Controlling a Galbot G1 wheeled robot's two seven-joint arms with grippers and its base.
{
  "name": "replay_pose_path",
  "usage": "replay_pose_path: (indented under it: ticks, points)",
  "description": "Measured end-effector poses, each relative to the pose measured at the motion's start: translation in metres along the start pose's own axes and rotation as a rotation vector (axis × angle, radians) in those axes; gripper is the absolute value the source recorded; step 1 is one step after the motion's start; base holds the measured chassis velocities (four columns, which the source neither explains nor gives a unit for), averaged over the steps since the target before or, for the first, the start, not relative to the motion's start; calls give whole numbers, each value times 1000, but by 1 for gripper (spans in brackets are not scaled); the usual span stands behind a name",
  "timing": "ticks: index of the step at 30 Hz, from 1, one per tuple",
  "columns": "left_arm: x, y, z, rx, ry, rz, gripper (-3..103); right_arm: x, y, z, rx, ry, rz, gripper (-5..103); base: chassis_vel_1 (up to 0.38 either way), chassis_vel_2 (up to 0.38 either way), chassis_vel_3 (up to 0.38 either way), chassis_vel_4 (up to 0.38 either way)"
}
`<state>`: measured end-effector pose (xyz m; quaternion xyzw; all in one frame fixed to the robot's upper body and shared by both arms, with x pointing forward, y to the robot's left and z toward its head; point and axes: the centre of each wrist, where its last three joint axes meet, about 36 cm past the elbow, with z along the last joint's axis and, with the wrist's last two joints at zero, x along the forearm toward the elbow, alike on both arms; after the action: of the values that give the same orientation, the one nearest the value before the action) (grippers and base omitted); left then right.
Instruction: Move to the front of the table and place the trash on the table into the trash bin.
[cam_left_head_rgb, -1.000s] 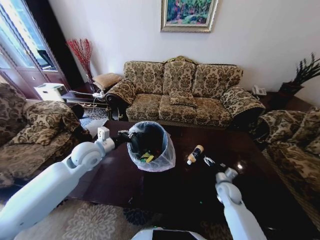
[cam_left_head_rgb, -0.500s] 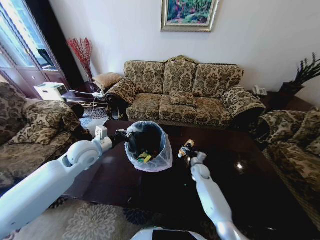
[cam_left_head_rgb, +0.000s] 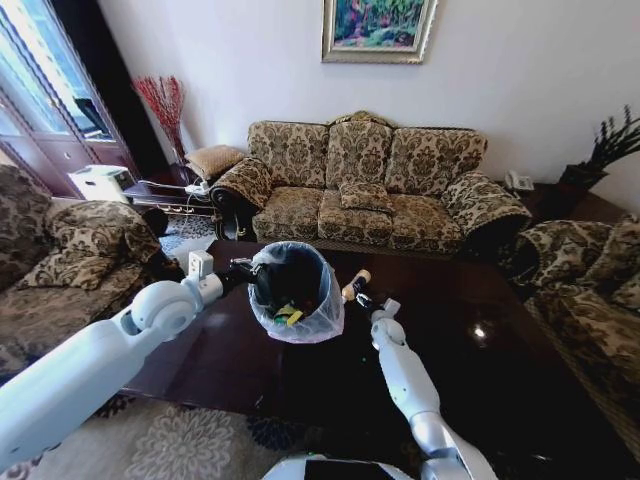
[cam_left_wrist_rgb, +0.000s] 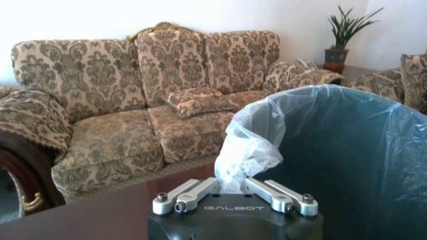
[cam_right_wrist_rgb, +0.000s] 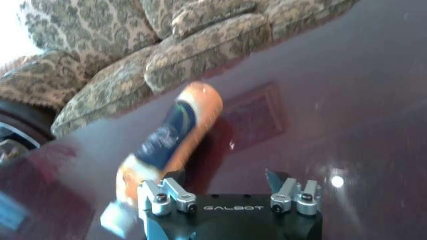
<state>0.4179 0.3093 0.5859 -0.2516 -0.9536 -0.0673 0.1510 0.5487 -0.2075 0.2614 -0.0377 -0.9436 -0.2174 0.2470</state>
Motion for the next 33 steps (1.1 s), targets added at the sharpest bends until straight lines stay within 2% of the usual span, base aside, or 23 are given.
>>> replay_pose_path:
  ticks: [4, 5, 6, 7, 8, 9, 10, 13, 15, 17, 18, 21, 25, 33]
  points:
    - [1, 0, -2, 2, -5, -8, 2, 16, -5, 2, 50, -22, -19, 70, 0, 0, 0, 0]
    - [1, 0, -2, 2, -5, -8, 2, 16, -5, 2, 50, -22, -19, 70, 0, 0, 0, 0]
    - [1, -1, -3, 9, -9, -24, 2, 26, -9, 1, 93, -44, -38, 64, 0, 0, 0, 0]
    - [2, -1, -3, 17, -11, -40, 2, 33, -16, 0, 150, -73, -60, 70, 0, 0, 0, 0]
    - [3, -1, -3, 19, -10, -46, 2, 35, -21, -2, 184, -90, -68, 70, 0, 0, 0, 0]
    - [4, -1, -2, 22, -8, -51, 2, 35, -25, -4, 217, -113, -75, 76, 0, 0, 0, 0]
    - [4, -1, -2, 22, -8, -51, 2, 35, -25, -4, 217, -113, -75, 76, 0, 0, 0, 0]
    - [7, -1, 3, 42, -9, -66, 2, 37, -31, -15, 302, -202, -119, 91, 0, 0, 0, 0]
    - [8, -2, 4, 45, -8, -68, 2, 39, -31, -17, 321, -219, -131, 91, 0, 0, 0, 0]
    - [14, -4, 13, 61, 3, -75, 2, 56, -28, -25, 407, -270, -188, 99, 0, 0, 0, 0]
    - [14, -4, 13, 61, 3, -75, 2, 56, -28, -25, 407, -270, -188, 99, 0, 0, 0, 0]
    - [16, -3, 16, 61, 5, -84, 2, 70, -29, -32, 476, -309, -219, 100, 0, 0, 0, 0]
    - [16, -2, 13, 55, -2, -83, 2, 72, -34, -40, 501, -324, -218, 100, 0, 0, 0, 0]
    - [16, -2, 11, 52, 0, -80, 2, 71, -39, -55, 491, -327, -216, 100, 5, 6, 6, 7]
